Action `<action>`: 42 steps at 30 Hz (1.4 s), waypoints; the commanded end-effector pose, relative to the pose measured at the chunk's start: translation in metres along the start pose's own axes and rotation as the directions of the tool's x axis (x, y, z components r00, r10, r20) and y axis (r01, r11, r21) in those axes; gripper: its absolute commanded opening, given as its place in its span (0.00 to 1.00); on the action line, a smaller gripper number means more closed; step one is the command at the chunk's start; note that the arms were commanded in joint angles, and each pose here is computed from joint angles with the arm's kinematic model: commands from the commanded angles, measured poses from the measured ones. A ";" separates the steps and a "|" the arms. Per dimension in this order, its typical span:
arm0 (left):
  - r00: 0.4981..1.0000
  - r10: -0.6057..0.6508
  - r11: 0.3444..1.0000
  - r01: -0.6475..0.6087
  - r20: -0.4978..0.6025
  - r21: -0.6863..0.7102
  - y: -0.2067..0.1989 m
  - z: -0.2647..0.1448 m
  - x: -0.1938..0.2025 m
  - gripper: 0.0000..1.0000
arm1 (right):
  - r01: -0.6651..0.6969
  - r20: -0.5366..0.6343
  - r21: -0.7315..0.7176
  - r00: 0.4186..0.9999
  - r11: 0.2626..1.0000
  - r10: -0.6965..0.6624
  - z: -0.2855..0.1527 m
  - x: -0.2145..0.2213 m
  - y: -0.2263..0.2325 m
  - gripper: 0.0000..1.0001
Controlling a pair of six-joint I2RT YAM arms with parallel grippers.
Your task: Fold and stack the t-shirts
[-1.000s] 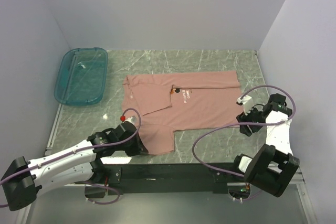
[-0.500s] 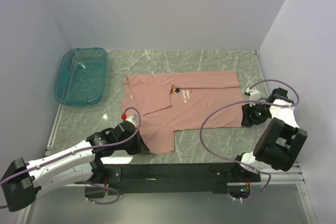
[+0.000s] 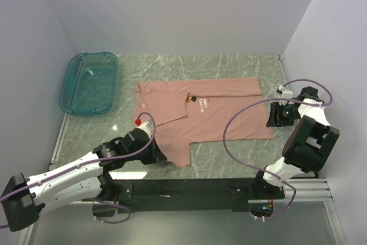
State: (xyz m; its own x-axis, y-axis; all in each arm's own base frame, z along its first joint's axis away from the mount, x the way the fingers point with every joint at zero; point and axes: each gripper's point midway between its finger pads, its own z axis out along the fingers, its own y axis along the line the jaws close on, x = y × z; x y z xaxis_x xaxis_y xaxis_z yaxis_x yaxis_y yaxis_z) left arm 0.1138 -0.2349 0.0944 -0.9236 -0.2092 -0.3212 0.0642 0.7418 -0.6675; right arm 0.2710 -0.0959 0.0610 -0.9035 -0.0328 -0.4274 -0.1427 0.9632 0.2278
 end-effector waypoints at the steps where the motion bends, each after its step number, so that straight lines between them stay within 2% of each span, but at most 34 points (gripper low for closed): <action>1: 0.997 0.050 0.997 -0.054 0.061 0.062 -0.016 -0.003 -0.013 0.01 | -0.076 -0.015 0.042 0.997 0.996 0.077 -0.001 -0.003 -0.010 0.56; 13: 0.994 0.094 0.991 -0.099 0.057 0.091 -0.012 0.000 -0.007 0.00 | -0.128 -0.115 0.142 0.983 0.982 0.144 0.011 0.021 -0.030 0.53; 29: 0.992 0.116 0.988 -0.120 0.052 0.096 -0.007 0.002 -0.003 0.00 | -0.114 -0.231 0.085 0.964 0.990 0.131 0.026 0.052 -0.007 0.50; 37: 0.993 0.104 0.989 -0.109 0.052 0.098 -0.008 0.004 -0.005 0.00 | -0.109 -0.246 0.077 0.961 0.991 0.124 0.034 0.054 -0.003 0.41; 42: 0.993 0.102 0.990 -0.106 0.054 0.095 -0.009 0.004 -0.005 0.00 | -0.109 -0.222 0.102 0.966 0.989 0.130 0.032 0.048 -0.007 0.32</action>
State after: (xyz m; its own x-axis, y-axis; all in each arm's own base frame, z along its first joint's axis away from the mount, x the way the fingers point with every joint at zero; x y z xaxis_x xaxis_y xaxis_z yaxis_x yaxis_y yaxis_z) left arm 0.1161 -0.2356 0.0899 -0.9009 -0.1607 -0.4031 0.1700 0.7241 -0.6684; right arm 0.2406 -0.0964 0.0134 -0.9819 0.0289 -0.1873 -0.0082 0.9809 0.1942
